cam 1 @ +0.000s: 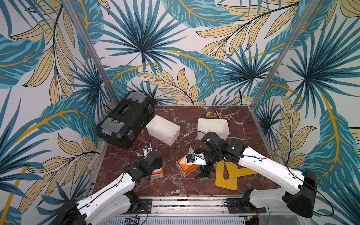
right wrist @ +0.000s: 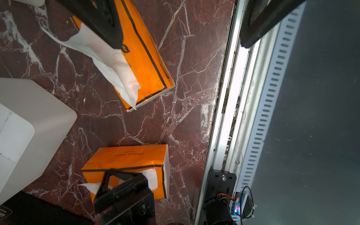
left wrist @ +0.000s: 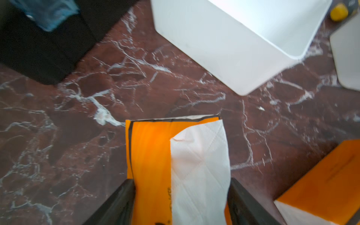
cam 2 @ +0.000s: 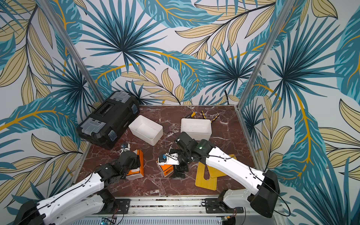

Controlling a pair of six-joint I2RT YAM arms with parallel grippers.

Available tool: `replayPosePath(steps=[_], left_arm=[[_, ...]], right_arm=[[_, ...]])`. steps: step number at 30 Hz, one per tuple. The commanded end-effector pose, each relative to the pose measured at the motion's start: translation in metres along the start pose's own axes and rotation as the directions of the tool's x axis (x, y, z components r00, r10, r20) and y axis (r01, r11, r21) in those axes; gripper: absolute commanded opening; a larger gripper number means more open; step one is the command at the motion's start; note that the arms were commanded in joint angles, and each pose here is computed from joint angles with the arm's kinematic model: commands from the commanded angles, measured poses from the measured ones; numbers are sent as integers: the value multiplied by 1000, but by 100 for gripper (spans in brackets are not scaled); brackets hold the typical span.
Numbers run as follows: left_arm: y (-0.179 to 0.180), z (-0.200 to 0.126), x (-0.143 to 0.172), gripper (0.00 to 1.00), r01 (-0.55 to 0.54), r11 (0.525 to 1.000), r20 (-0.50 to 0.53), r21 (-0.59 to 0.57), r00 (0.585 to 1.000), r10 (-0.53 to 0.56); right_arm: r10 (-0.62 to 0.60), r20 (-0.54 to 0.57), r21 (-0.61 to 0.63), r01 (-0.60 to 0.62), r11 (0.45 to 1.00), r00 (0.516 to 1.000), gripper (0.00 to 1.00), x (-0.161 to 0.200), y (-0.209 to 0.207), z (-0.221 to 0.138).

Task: Put the tissue paper into the tissue box
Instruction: Adjust the paper towel at the center of the board.

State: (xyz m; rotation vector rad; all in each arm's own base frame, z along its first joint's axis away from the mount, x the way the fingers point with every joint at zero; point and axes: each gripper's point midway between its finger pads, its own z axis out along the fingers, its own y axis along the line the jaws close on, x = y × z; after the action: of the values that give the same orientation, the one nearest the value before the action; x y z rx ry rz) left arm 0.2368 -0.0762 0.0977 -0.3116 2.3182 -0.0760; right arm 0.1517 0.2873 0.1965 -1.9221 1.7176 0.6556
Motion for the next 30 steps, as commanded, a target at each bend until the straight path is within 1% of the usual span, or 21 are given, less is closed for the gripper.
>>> replayPosePath(steps=[1,5,6,8,9,12,15,19,22,25,28,30], left_arm=[[30,1,-7,76,91,993,63,-71,994,-87],[58,2,-16,76,192,972,111,-133,978,-178],[61,4,-17,79,211,969,112,-132,974,-197],[55,3,-22,88,210,973,107,-93,974,-200],[44,-1,-28,91,188,981,93,-43,979,-183],[22,-17,-46,99,152,987,71,44,985,-155],[3,-35,-62,100,90,990,78,104,992,-99],[-23,-62,-84,100,-19,985,121,172,993,-2],[-31,-78,-98,100,-93,977,132,193,989,68],[-32,-94,-106,100,-189,962,154,196,975,160],[-28,-103,-106,100,-264,946,176,190,957,232],[-25,-106,-103,100,-293,936,192,193,947,257]], right_arm=[[22,27,-24,-21,999,999,100,-3,3,7],[42,22,-16,-42,999,999,100,-3,-3,13],[43,13,-13,-43,999,999,100,-2,-5,14],[49,-13,-7,-49,999,999,100,0,-10,17],[43,-39,-4,-43,999,998,100,4,-12,19],[3,-113,12,-1,1000,994,100,16,-20,25],[-59,-151,0,60,998,987,100,17,-28,30],[-153,-155,-40,148,988,976,100,7,-36,33],[-205,-192,-50,199,979,960,100,4,-50,38],[-220,-258,-98,201,975,941,100,9,-59,43],[-222,-307,-132,190,973,925,100,14,-70,52],[-234,-322,-157,192,969,918,100,16,-72,57]])
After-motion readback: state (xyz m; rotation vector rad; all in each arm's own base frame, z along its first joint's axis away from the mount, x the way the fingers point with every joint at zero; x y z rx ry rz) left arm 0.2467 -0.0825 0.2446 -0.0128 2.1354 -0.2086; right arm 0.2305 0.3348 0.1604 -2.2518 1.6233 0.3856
